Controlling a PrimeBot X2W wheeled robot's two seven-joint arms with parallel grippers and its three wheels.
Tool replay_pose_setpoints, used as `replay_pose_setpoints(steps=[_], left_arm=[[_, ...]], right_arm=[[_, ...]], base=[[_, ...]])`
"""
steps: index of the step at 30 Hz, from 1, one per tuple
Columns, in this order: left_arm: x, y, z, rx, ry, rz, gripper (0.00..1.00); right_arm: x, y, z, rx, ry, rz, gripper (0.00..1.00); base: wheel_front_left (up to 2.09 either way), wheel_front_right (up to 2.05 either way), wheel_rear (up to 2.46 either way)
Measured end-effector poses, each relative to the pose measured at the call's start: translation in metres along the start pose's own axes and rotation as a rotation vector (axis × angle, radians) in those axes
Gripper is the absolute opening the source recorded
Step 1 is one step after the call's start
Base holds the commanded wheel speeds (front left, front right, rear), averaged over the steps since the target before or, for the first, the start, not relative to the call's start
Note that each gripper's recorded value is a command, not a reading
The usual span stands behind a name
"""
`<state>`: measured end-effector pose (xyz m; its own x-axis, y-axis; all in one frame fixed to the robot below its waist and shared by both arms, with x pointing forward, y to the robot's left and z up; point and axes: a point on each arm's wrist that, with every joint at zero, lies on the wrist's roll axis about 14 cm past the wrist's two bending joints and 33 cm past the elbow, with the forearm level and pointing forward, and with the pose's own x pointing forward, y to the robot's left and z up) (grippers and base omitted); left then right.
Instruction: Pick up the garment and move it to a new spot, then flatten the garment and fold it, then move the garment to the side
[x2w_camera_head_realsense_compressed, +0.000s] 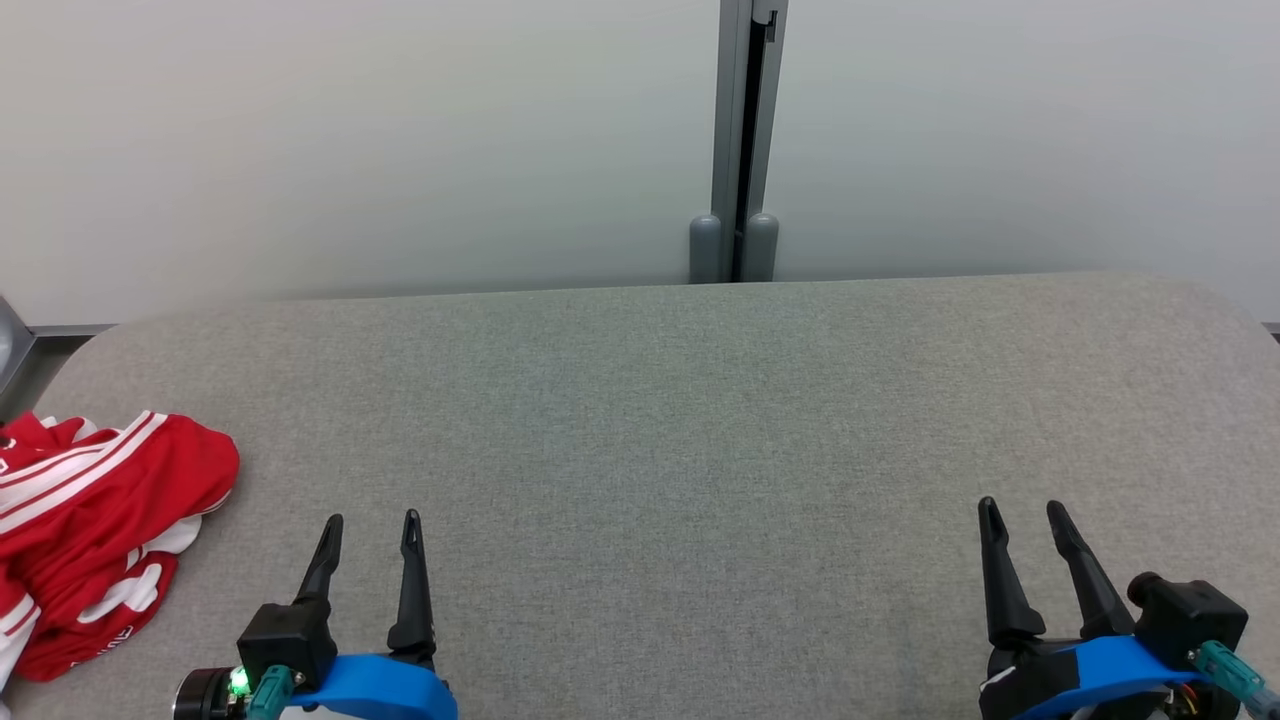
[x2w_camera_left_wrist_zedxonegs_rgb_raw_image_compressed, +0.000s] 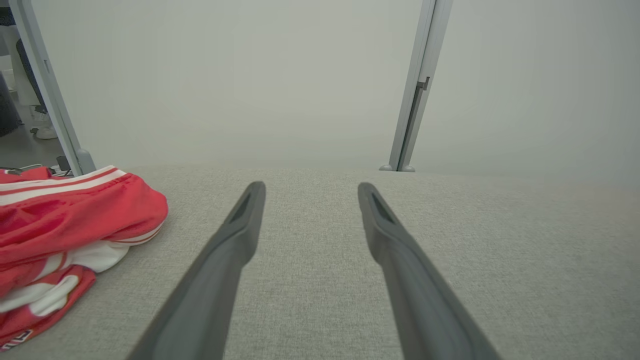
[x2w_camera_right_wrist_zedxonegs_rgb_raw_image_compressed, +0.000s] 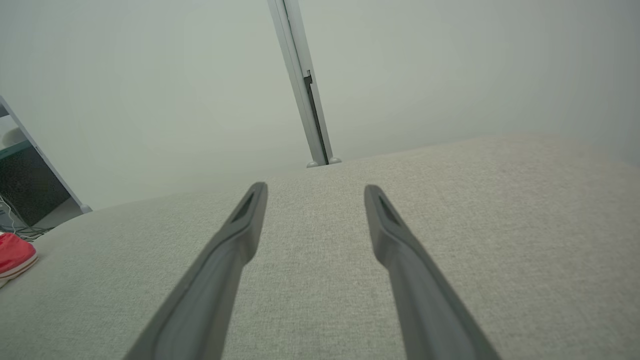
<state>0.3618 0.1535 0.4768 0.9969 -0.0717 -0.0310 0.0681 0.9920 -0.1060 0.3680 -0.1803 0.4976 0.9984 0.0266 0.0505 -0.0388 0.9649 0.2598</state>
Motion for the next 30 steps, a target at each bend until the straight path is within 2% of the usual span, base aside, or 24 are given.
replay_pose_setpoints(steps=[10, 24, 30], left_arm=[[-0.001, 0.000, 0.000, 0.031, -0.007, 0.000, 1.00], [-0.002, 0.001, -0.004, 0.005, 0.009, 0.009, 1.00], [-0.011, 0.016, -0.001, 0.001, 0.000, 0.062, 1.00]], right_arm=[[0.000, 0.005, 0.001, -0.063, -0.009, 0.024, 1.00], [0.001, 0.003, -0.001, -0.064, -0.003, 0.021, 1.00], [0.006, 0.016, -0.005, -0.070, 0.008, 0.060, 1.00]], base=[[0.00, 0.00, 0.00], [0.00, 0.00, 0.00], [0.00, 0.00, 0.00]])
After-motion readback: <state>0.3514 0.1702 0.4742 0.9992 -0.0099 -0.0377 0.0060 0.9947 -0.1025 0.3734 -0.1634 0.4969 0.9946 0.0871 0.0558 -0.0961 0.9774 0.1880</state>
